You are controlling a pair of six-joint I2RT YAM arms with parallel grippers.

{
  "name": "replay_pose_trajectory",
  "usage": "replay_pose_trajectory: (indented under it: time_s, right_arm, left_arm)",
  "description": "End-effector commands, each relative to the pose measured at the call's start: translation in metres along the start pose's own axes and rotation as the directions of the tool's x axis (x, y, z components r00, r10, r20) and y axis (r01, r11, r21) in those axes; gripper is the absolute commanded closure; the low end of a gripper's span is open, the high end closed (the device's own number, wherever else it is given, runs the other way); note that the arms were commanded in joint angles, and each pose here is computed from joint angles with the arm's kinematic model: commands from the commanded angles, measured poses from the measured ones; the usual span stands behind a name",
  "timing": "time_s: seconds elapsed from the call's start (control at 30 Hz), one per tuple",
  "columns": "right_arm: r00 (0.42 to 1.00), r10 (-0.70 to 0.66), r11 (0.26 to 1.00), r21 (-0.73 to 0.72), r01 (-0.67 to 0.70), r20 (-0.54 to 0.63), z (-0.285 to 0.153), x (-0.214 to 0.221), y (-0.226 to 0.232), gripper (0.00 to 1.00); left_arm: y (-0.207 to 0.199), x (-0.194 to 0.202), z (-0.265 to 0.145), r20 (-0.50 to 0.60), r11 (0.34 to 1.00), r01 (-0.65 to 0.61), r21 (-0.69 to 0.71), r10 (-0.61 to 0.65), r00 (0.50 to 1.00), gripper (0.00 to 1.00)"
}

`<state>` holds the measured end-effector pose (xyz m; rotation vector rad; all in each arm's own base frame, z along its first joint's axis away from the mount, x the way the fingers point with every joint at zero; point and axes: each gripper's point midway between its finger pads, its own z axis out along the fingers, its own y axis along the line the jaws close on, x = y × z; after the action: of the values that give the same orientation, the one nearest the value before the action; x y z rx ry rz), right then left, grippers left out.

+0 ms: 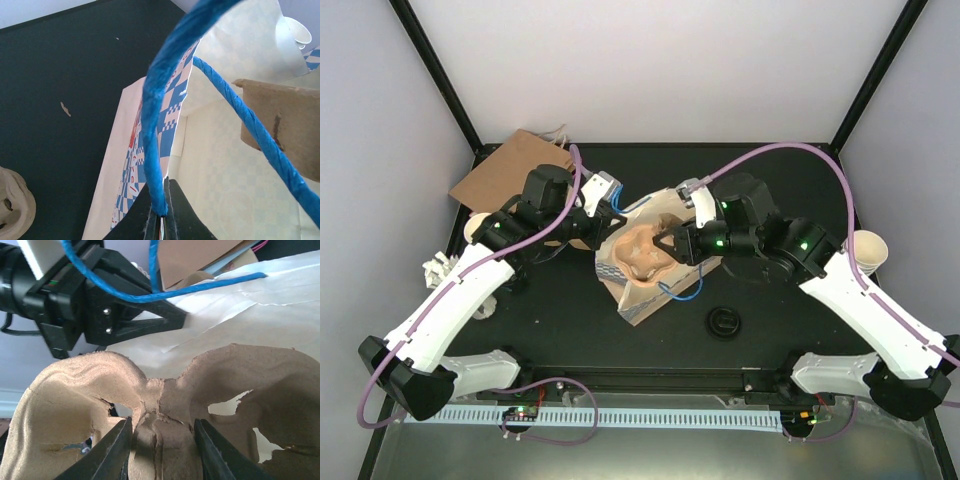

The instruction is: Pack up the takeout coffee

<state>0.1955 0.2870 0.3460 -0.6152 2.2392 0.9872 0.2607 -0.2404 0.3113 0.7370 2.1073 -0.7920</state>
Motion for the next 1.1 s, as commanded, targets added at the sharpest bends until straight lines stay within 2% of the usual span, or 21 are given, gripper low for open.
replay_pose_trajectory:
  time_s: [0.0,0.4,0.77,1.07]
  right_arm:
    - [0.999,-0.012,0.992,-0.124,0.018,0.049,-0.021,-0.012,0.028,0.66]
    - [0.998,0.013,0.958,-0.287,0.004,0.056,-0.021,-0.018,0.059,0.66]
    - [0.997,0.064,0.993,-0.104,-0.059,0.047,0.007,-0.005,0.008,0.66]
    - [0.995,0.073,0.997,-0.032,-0.07,0.072,-0.002,-0.005,-0.026,0.66]
  left_arm:
    - [-0.01,-0.018,-0.008,0.047,1.0,-0.01,0.024,0.009,0.999,0.98]
    - [-0.01,-0.02,-0.005,0.044,1.0,0.0,0.024,-0.001,0.999,0.99]
    - [-0.012,-0.018,-0.007,0.038,1.0,-0.008,0.028,0.007,0.999,0.98]
    - [-0.014,-0.013,-0.008,0.026,0.999,-0.023,0.032,0.022,0.999,0.98]
